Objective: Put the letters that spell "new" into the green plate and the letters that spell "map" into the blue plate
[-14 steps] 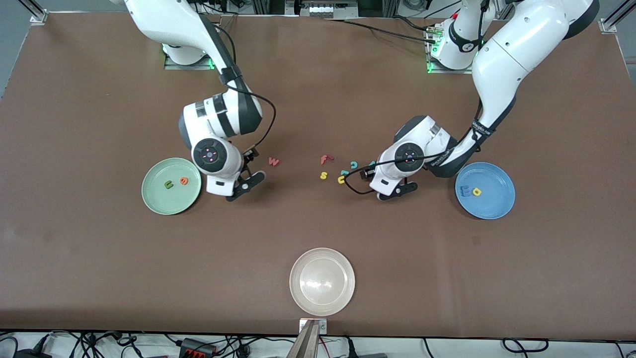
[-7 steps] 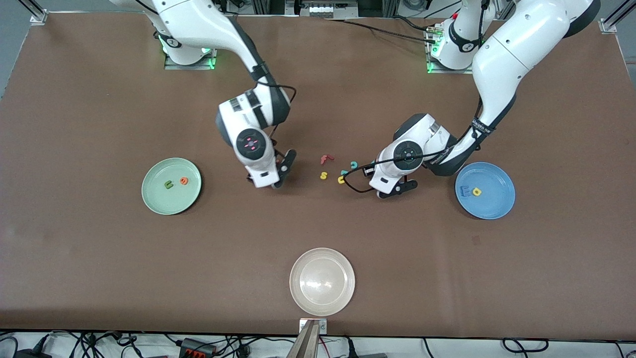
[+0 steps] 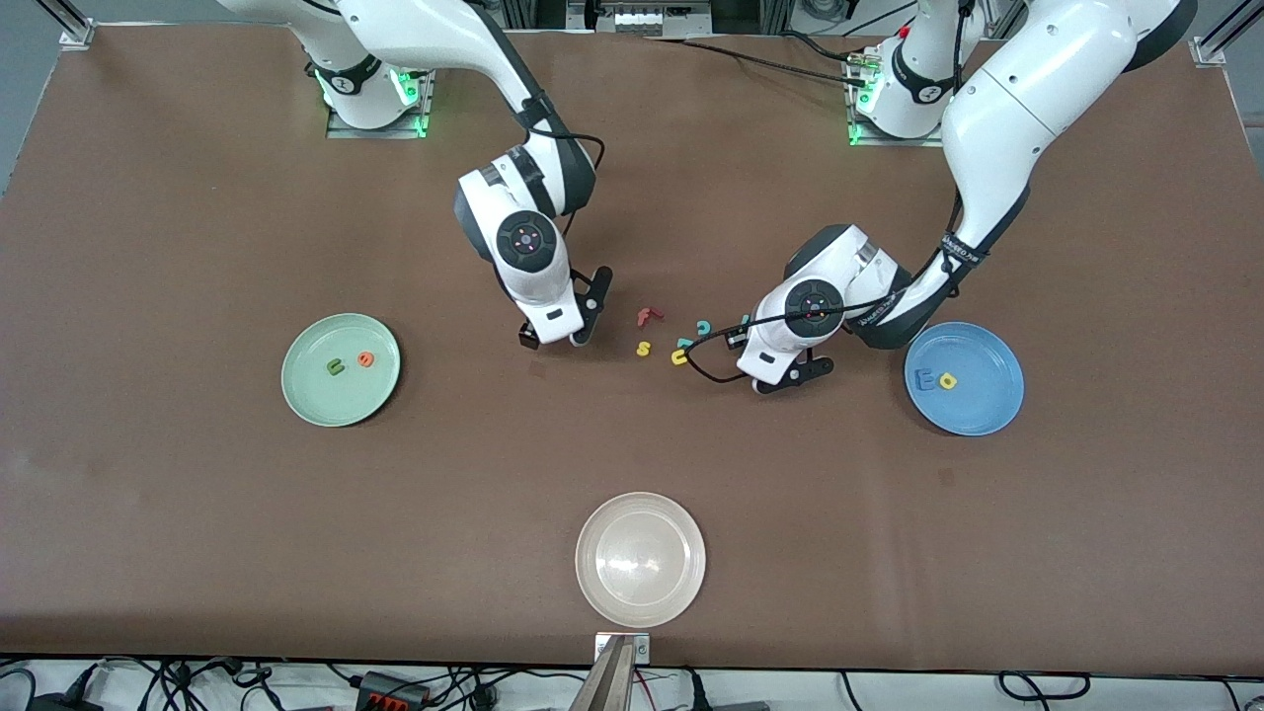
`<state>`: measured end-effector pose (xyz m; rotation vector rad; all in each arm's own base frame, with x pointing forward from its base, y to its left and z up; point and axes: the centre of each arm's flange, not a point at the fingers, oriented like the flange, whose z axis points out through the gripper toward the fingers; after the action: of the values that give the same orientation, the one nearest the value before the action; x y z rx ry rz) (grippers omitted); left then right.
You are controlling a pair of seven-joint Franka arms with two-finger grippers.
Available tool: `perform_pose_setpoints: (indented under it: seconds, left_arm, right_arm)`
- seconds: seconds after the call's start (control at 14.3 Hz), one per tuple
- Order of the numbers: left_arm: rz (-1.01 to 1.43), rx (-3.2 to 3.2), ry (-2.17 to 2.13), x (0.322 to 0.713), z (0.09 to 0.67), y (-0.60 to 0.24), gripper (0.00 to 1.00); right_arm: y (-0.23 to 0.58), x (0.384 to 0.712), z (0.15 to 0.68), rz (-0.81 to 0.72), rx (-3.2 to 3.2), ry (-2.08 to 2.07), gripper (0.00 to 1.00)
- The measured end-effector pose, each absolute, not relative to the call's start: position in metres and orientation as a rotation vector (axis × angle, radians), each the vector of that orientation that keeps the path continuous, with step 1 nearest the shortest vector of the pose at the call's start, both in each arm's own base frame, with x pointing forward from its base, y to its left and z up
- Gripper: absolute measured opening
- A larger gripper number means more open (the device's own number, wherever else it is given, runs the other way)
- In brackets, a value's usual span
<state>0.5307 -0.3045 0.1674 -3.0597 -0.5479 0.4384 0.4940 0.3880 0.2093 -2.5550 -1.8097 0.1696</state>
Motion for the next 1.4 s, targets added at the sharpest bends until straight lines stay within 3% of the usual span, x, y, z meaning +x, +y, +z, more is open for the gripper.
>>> perform_pose_setpoints:
  seconds: [0.14,0.42,0.49,0.91,0.98,1.05,1.12,1.19,1.33,1.4]
  left_arm:
    - [0.435,-3.062,-0.548,0.531,0.168,-0.305,0.19]
    - [0.420,-3.074,-0.558,0.535,0.171,-0.304,0.22]
    - [0.414,-3.077,-0.562,0.537,0.172,-0.304,0.18]
    - [0.444,-3.062,-0.362,0.556,0.195,-0.297,0.19]
    - [0.445,-3.072,-0.290,0.559,0.198,-0.295,0.26]
    - [0.444,-3.087,-0.202,0.561,0.200,-0.294,0.32]
    - [0.437,-3.104,-0.116,0.566,0.203,-0.290,0.32]
    - [0.427,-3.117,-0.051,0.572,0.207,-0.282,0.36]
    - [0.419,-3.125,0.019,0.584,0.215,-0.260,0.53]
    - [0.416,-3.127,0.041,0.589,0.218,-0.248,0.61]
  right_arm:
    - [0.378,0.488,0.202,0.135,-2.550,-1.826,1.00]
    - [0.377,0.477,0.192,0.140,-2.529,-1.858,1.00]
    - [0.379,0.474,0.190,0.135,-2.525,-1.866,0.99]
    - [0.381,0.467,0.176,0.137,-2.519,-1.889,0.88]
    - [0.381,0.467,0.175,0.136,-2.518,-1.891,0.88]
    - [0.381,0.467,0.173,0.132,-2.518,-1.893,0.81]
    - [0.380,0.467,0.171,0.127,-2.520,-1.895,0.73]
    - [0.381,0.468,0.170,0.123,-2.520,-1.896,0.73]
    - [0.380,0.469,0.171,0.110,-2.522,-1.897,0.59]
    - [0.381,0.469,0.171,0.110,-2.522,-1.898,0.59]
